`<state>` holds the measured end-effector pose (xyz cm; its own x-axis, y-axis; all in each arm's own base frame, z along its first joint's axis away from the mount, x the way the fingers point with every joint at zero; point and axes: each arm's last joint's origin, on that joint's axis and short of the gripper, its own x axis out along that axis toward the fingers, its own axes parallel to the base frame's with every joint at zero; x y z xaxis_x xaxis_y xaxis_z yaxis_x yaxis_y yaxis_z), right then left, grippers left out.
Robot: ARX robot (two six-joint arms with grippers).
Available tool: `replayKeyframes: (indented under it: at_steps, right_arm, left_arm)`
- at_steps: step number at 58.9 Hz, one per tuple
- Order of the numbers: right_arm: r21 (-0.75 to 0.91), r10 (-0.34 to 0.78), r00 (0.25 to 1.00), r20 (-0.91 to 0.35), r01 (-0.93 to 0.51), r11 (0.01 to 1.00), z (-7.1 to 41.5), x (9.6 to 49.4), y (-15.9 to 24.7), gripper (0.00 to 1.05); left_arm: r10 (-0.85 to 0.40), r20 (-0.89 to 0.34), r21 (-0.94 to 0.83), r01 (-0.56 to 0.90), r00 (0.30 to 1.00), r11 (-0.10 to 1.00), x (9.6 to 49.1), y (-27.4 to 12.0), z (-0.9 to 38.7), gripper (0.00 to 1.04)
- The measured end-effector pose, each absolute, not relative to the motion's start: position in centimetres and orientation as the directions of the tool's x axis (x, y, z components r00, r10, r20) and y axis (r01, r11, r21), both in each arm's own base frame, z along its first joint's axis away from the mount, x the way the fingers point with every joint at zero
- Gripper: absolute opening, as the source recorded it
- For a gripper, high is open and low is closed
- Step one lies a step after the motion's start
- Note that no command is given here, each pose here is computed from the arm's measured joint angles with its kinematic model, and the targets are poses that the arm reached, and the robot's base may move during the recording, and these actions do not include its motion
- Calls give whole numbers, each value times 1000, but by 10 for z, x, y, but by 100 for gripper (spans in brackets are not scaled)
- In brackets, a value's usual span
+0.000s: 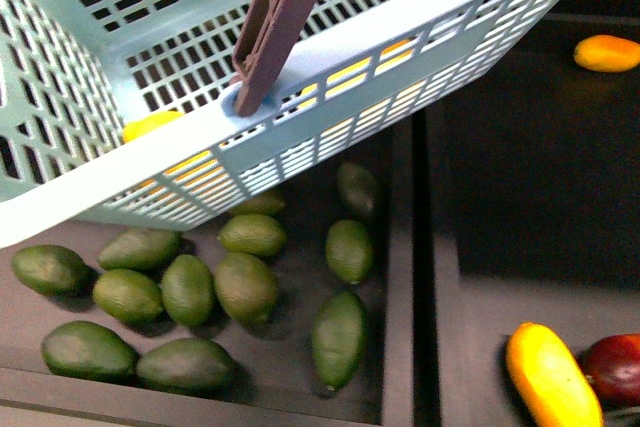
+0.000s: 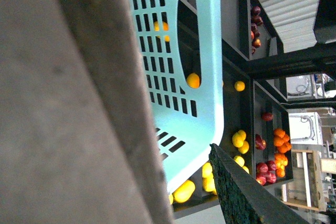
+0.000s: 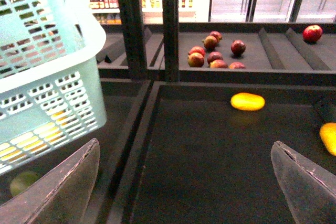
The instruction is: Pick lemon and mango into basket
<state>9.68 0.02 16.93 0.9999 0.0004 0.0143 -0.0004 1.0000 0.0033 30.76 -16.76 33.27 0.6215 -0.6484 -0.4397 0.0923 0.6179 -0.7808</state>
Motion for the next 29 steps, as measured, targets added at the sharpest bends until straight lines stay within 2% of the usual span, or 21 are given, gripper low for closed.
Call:
replayKeyframes:
  at_steps: [29]
  right_arm:
    - [3,2,1000,12,-2,1000,169,97,0,96]
  left_arm:
    - [-650,-438,-781,96,621,617,308,-166,333,28]
